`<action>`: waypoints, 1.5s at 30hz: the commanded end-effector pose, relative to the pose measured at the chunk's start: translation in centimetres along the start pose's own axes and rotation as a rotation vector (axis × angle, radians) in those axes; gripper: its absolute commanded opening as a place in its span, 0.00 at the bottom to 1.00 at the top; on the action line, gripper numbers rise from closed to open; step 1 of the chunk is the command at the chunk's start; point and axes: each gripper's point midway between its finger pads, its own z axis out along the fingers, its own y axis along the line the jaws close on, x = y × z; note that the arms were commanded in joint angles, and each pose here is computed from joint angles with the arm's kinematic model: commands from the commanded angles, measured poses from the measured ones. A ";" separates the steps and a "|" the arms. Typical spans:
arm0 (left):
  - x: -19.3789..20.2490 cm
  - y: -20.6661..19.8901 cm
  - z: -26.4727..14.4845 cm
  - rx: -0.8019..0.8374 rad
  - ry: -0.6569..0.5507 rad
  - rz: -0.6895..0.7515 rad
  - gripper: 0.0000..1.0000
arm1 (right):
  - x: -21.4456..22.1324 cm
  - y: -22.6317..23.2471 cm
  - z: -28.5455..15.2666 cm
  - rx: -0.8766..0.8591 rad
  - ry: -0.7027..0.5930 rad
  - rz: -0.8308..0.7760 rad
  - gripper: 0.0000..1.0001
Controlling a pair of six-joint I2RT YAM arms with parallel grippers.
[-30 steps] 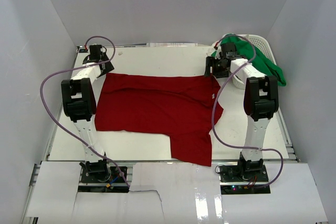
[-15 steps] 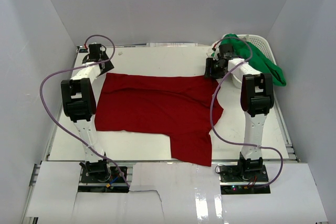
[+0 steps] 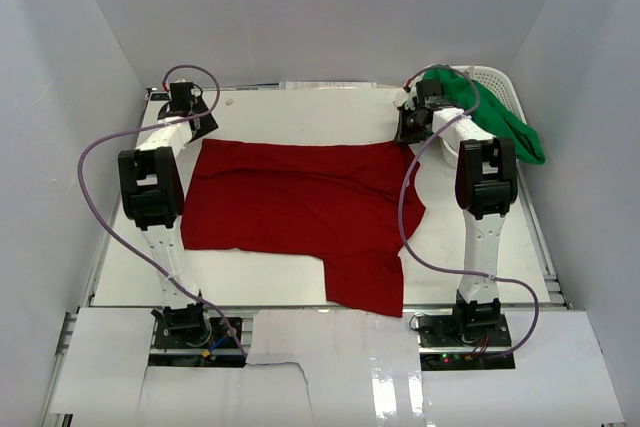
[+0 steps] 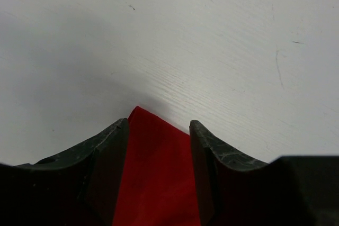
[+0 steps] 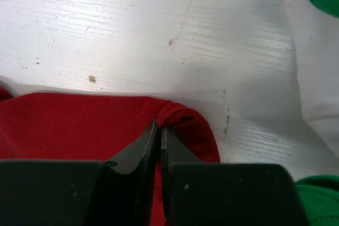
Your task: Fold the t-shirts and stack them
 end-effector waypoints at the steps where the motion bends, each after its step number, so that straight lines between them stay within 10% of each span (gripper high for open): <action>1: -0.6 -0.3 -0.1 0.022 -0.012 0.001 0.60 | -1.9 0.2 -0.2 -0.013 -0.043 -0.008 0.08; 24: 3.6 1.2 1.3 -0.028 0.104 -0.007 0.49 | -1.8 -0.1 -0.2 0.004 -0.030 -0.010 0.08; 32: 5.3 1.6 2.5 -0.041 0.151 0.007 0.33 | -2.1 -0.2 0.1 0.006 -0.028 -0.009 0.08; 35: 5.8 2.2 2.9 -0.066 0.162 0.012 0.01 | -2.3 -0.2 0.3 0.007 -0.032 -0.009 0.08; 45: 5.0 3.0 3.8 -0.115 0.150 -0.009 0.00 | -4.3 -0.8 2.0 0.026 -0.060 -0.018 0.08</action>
